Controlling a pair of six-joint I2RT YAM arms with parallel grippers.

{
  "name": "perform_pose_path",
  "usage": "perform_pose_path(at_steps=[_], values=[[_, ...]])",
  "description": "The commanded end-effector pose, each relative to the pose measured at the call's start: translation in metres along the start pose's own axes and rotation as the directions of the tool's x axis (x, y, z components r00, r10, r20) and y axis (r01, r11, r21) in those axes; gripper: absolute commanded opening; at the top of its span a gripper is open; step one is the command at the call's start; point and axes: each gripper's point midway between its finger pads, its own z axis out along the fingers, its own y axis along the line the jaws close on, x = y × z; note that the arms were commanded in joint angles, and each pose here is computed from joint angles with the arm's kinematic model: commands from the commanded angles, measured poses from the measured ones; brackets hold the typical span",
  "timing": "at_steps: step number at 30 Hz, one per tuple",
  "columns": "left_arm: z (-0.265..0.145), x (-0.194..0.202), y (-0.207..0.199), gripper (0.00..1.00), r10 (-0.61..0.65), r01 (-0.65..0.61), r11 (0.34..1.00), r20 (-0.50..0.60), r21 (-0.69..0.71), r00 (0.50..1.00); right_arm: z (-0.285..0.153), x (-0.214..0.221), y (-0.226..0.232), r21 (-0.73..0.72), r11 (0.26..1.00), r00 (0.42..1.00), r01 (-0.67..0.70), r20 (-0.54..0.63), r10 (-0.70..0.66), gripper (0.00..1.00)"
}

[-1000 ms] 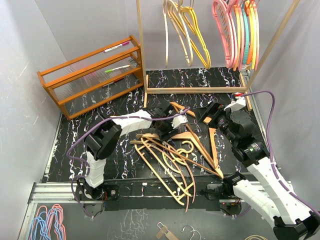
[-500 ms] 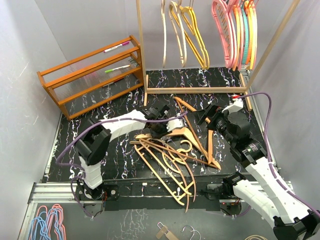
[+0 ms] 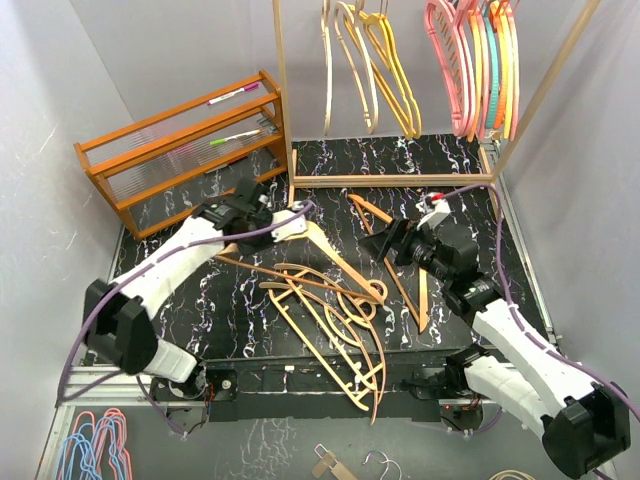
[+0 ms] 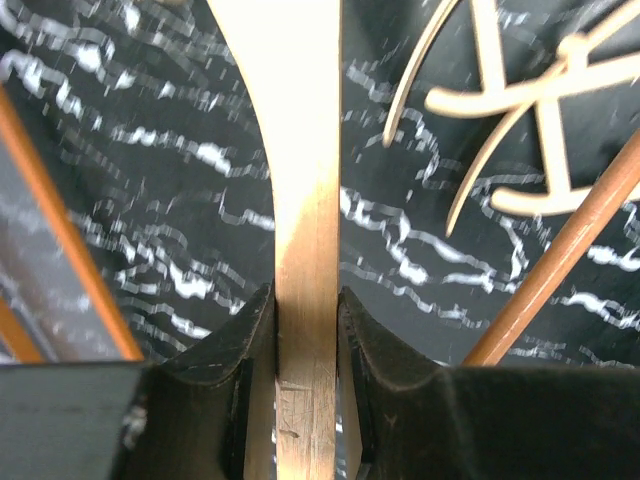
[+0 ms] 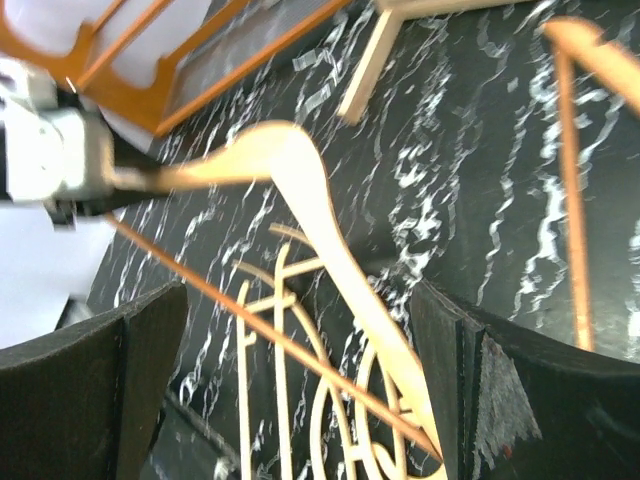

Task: Organize the hangers
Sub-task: Pick up the hanger at the center of the board.

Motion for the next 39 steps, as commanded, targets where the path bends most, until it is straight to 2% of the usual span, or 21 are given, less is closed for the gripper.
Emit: perform_pose_path(at_steps=[1, 5, 7, 9, 12, 16, 21, 26, 28, 32, 34, 37, 39], values=[[-0.045, 0.016, 0.008, 0.00, 0.014, -0.007, 0.994, 0.064, -0.113, 0.998, -0.003, 0.015, 0.040, -0.326, 0.941, 0.996, 0.087, 0.041, -0.078, 0.99], [-0.067, 0.017, 0.012, 0.00, -0.007, 0.032, 0.982, 0.131, -0.187, 0.991, -0.006, 0.040, 0.026, -0.390, 0.912, 0.987, 0.126, 0.143, -0.075, 0.99], [-0.075, 0.015, 0.011, 0.00, -0.010, 0.046, 0.977, 0.166, -0.210, 0.986, -0.017, 0.033, 0.031, -0.441, 0.875, 0.957, 0.198, 0.280, -0.076, 1.00], [-0.082, 0.013, 0.011, 0.00, -0.010, 0.056, 0.971, 0.195, -0.231, 0.981, -0.019, 0.037, 0.032, -0.465, 0.850, 0.943, 0.248, 0.316, -0.102, 1.00], [-0.092, 0.010, 0.007, 0.00, 0.019, 0.042, 0.969, 0.241, -0.245, 0.970, -0.006, 0.044, 0.031, -0.490, 0.822, 0.945, 0.291, 0.280, -0.168, 0.99], [-0.098, 0.009, 0.001, 0.00, 0.065, 0.012, 0.963, 0.276, -0.268, 0.959, 0.000, 0.039, 0.042, -0.593, 0.760, 0.961, 0.264, 0.227, -0.158, 0.99], [-0.100, 0.007, 0.004, 0.00, 0.071, 0.014, 0.958, 0.286, -0.286, 0.956, 0.011, 0.042, 0.049, -0.711, 0.692, 0.992, 0.126, 0.083, -0.096, 0.99], [-0.100, 0.005, 0.015, 0.00, 0.077, 0.022, 0.945, 0.287, -0.325, 0.955, 0.016, 0.051, 0.056, -0.802, 0.593, 0.994, -0.076, -0.111, -0.023, 0.90], [-0.098, 0.004, 0.017, 0.00, 0.081, 0.020, 0.943, 0.286, -0.333, 0.955, 0.025, 0.061, 0.050, -0.787, 0.591, 0.976, -0.178, -0.219, 0.002, 0.87], [-0.094, 0.005, 0.019, 0.00, 0.082, 0.018, 0.942, 0.280, -0.336, 0.956, 0.028, 0.063, 0.047, -0.781, 0.596, 0.974, -0.188, -0.226, 0.011, 0.85], [-0.093, 0.004, 0.019, 0.00, 0.080, 0.019, 0.943, 0.282, -0.334, 0.956, 0.028, 0.060, 0.048, -0.781, 0.599, 0.978, -0.176, -0.208, 0.016, 0.78], [-0.089, 0.005, 0.021, 0.00, 0.072, 0.026, 0.942, 0.279, -0.334, 0.958, 0.028, 0.057, 0.049, -0.780, 0.599, 0.978, -0.180, -0.206, 0.026, 0.62], [-0.087, 0.005, 0.022, 0.00, 0.071, 0.028, 0.941, 0.277, -0.336, 0.958, 0.026, 0.057, 0.050, -0.780, 0.597, 0.976, -0.190, -0.215, 0.030, 0.60]])
